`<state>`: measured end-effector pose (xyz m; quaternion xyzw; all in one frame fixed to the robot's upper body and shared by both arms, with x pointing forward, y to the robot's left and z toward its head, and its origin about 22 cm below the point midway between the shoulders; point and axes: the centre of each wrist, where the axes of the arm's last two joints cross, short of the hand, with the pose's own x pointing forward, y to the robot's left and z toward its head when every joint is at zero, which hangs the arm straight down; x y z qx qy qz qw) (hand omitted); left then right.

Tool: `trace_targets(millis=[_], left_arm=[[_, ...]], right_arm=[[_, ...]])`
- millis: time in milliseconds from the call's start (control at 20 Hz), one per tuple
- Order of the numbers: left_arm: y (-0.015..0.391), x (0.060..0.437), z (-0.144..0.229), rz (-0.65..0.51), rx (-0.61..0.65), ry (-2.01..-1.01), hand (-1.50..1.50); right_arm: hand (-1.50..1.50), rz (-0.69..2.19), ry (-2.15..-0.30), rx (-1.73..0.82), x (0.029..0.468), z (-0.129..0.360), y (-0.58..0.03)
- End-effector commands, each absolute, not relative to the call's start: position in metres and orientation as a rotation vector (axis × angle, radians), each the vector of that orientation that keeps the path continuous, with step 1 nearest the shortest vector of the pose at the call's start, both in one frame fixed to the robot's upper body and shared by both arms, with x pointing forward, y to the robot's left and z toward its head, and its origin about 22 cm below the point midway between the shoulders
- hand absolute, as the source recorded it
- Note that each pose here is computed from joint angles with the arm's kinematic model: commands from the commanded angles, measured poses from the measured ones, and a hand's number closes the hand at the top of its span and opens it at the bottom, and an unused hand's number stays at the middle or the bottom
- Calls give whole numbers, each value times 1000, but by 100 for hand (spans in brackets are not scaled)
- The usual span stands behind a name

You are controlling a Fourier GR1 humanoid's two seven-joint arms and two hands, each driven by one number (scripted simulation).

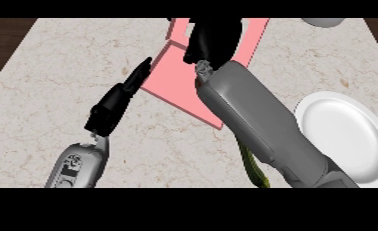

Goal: Pick the cupcake from the plate and place it in the cardboard box

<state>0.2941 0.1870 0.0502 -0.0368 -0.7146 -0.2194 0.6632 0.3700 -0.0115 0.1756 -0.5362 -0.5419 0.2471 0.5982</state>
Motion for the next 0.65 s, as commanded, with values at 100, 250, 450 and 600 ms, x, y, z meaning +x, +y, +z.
trace_targets(millis=[100,250,450,600], left_arm=[[176,292,40,-492,-93,-1615,0],[199,291,42,-481,-64,-1608,0],[204,287,41,-468,-48,-1604,0],[204,286,36,-458,-49,-1590,0]], right_arm=[[-150,226,-1342,-1075,365,161,-12],[-150,44,-1503,-1063,369,165,-27],[-150,-193,-1639,-953,361,168,-39],[-150,-284,-1652,-900,350,155,-52]])
